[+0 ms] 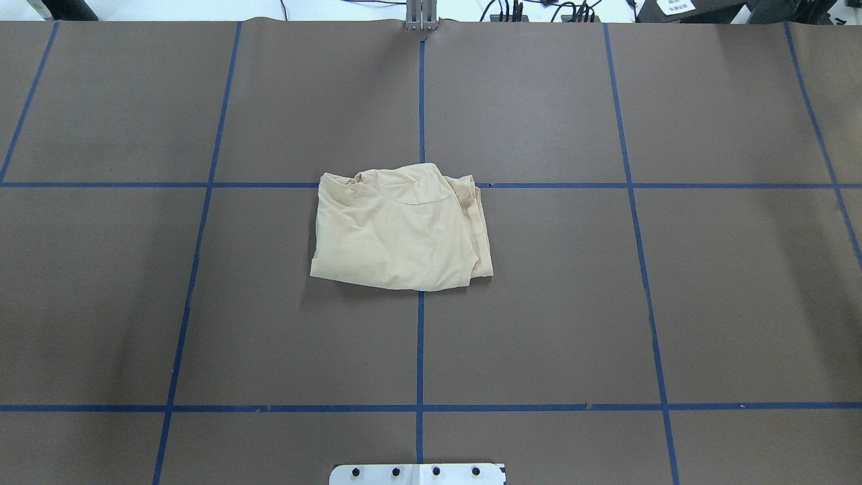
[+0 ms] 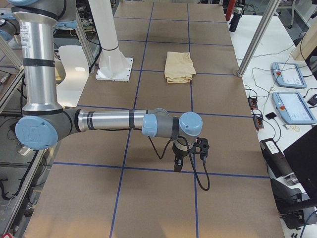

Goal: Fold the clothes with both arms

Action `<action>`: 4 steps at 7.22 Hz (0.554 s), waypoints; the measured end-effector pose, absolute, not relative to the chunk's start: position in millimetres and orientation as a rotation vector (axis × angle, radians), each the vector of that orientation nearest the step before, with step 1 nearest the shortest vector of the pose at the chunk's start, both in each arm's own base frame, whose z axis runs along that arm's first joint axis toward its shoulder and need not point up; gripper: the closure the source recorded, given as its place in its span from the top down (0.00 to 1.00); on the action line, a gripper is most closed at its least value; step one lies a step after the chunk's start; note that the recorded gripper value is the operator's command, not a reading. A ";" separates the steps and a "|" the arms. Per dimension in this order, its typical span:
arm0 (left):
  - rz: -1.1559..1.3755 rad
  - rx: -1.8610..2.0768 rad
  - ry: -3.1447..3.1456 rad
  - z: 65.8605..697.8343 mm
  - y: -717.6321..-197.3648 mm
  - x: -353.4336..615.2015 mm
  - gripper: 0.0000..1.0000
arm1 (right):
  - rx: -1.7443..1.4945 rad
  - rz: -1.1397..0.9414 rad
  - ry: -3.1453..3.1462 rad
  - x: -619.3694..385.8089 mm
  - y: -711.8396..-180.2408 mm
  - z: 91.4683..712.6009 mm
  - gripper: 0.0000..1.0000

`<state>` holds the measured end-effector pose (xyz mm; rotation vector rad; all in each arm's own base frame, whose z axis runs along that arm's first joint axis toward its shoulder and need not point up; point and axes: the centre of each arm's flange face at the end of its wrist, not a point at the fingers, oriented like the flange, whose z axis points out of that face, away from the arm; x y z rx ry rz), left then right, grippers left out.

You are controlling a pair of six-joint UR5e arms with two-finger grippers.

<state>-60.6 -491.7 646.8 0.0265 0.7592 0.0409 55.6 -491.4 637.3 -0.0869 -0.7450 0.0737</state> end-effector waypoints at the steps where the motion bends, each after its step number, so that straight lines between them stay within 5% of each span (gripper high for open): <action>1: 0.059 0.034 0.759 646.4 -492.2 -60.6 1.00 | -0.086 0.073 -0.745 55.7 -491.5 636.9 1.00; 4: 0.092 0.042 0.763 646.6 -492.3 -59.8 1.00 | -0.082 0.072 -0.745 55.6 -492.4 635.3 1.00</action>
